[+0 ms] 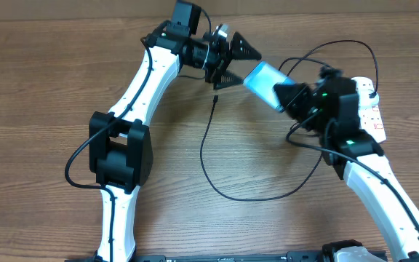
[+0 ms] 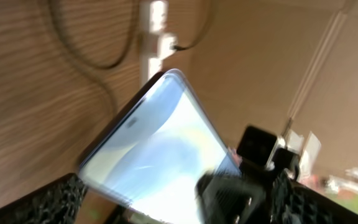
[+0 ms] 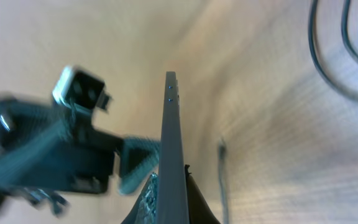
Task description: Plug charger to phone and switch on socket
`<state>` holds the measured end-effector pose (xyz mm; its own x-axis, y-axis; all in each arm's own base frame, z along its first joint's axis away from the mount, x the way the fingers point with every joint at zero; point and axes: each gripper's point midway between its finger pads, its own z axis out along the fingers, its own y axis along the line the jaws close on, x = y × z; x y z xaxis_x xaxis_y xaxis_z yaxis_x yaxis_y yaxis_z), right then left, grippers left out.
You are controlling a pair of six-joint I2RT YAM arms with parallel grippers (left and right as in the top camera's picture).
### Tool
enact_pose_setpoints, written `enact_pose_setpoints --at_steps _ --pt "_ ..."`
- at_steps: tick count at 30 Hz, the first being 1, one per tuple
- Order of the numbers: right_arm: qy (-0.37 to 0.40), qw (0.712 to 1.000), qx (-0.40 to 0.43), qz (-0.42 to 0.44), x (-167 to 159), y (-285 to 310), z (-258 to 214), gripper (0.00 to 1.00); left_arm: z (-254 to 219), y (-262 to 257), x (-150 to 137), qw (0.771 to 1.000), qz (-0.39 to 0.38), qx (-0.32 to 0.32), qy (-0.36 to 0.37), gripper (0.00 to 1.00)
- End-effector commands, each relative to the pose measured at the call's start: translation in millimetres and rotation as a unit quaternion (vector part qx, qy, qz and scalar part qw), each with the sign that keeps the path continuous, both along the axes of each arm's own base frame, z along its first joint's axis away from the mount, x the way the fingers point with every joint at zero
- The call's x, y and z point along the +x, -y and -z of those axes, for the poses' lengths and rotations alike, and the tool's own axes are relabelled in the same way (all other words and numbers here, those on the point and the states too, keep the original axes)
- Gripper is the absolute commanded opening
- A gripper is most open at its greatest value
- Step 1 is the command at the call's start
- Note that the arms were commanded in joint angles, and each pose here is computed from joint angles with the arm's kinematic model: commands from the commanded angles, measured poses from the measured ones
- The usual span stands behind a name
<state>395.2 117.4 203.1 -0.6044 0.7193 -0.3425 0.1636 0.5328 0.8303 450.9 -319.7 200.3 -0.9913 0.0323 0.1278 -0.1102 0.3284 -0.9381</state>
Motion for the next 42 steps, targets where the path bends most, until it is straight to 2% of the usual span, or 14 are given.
enact_pose_setpoints --at_steps 1,9,14,24,33,42 --pt "0.048 0.997 0.053 0.03 10.1 5.3 -44.5 0.04 -26.2 8.9 -2.3 0.999 0.021 -0.05 -0.002 1.0" --pt "0.079 0.978 0.151 0.124 27.4 16.3 -76.8 0.04 -49.1 15.5 16.2 0.996 0.007 -0.081 0.031 1.0" --pt "0.132 0.965 0.182 0.137 40.1 -0.9 -96.6 0.04 -59.8 17.9 21.9 0.996 -0.004 -0.092 0.017 1.0" --pt "0.126 0.955 0.186 0.192 53.7 -15.7 -72.6 0.04 -86.9 21.6 30.3 0.992 -0.012 -0.126 0.021 0.98" --pt "0.138 0.947 0.219 0.188 57.2 -22.1 -79.8 0.04 -93.3 25.3 33.2 0.99 -0.018 -0.133 0.038 0.9" --pt "0.112 0.949 0.241 0.172 55.2 -48.4 -66.3 0.04 -93.0 28.7 32.6 0.99 -0.019 -0.132 0.039 0.73"
